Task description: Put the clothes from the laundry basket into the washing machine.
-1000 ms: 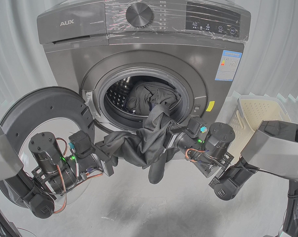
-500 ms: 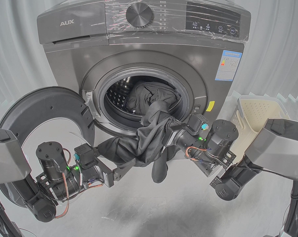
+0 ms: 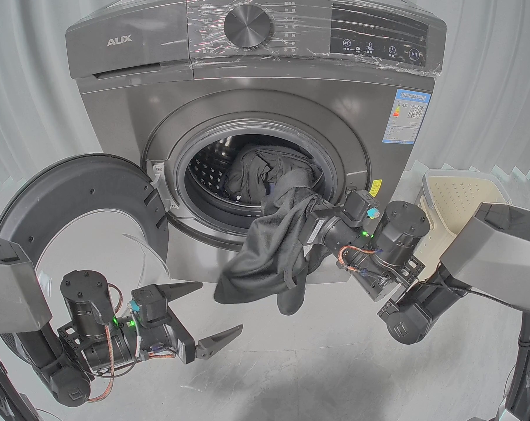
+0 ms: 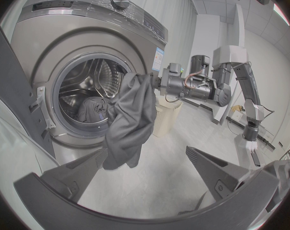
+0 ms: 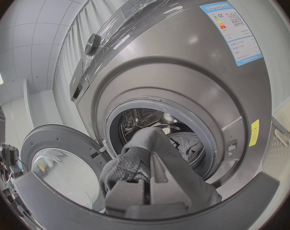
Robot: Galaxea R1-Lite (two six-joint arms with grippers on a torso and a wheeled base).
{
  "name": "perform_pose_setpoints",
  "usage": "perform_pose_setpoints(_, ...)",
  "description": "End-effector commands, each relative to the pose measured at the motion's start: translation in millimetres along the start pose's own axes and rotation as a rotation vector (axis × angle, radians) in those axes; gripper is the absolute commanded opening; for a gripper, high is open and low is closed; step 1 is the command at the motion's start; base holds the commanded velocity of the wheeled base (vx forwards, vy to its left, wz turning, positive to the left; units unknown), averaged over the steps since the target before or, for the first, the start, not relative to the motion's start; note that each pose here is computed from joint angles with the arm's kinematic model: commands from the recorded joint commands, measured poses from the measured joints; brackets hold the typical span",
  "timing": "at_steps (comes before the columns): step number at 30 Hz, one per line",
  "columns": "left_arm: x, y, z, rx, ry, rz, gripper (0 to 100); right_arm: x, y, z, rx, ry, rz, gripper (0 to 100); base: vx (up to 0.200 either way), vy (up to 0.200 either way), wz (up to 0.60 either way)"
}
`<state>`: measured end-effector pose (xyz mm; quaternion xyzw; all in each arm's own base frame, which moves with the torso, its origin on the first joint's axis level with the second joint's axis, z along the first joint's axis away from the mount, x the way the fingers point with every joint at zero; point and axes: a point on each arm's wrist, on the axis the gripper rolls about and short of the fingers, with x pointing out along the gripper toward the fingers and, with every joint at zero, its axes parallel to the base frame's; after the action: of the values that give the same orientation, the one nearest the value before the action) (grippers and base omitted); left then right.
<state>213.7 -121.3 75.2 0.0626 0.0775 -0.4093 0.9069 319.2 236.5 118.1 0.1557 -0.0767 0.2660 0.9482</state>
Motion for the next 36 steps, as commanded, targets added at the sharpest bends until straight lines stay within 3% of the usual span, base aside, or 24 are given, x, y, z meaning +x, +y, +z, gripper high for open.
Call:
perform_pose_setpoints(1,-5.5,-3.3,-5.6,-0.001,0.03,-0.015,100,0.4,1.4,1.2,0.001,-0.005,0.003,0,0.0,0.0,0.0)
perform_pose_setpoints(5,-15.1,-7.4,-10.7,-0.005,0.059,-0.045,100,2.5,1.0,6.1,0.002,-0.022,0.003,0,0.0,0.0,0.0)
perform_pose_setpoints(11,7.0,0.3,-2.5,0.017,0.001,-0.039,100,-2.8,9.5,-3.1,0.006,0.004,0.026,0,0.0,0.0,0.0)
perform_pose_setpoints(13,11.5,2.3,1.2,0.016,-0.019,-0.022,100,-4.8,21.9,-5.3,0.014,0.011,0.056,0,0.0,0.0,0.0)
perform_pose_setpoints(25,25.7,10.1,18.2,0.029,-0.103,0.012,100,-14.7,62.7,-21.7,0.033,0.062,0.16,0,0.0,0.0,0.0)
perform_pose_setpoints(36,32.4,11.9,15.0,0.001,-0.097,0.018,100,-20.0,77.3,-21.6,0.045,0.063,0.199,0,0.0,0.0,0.0)
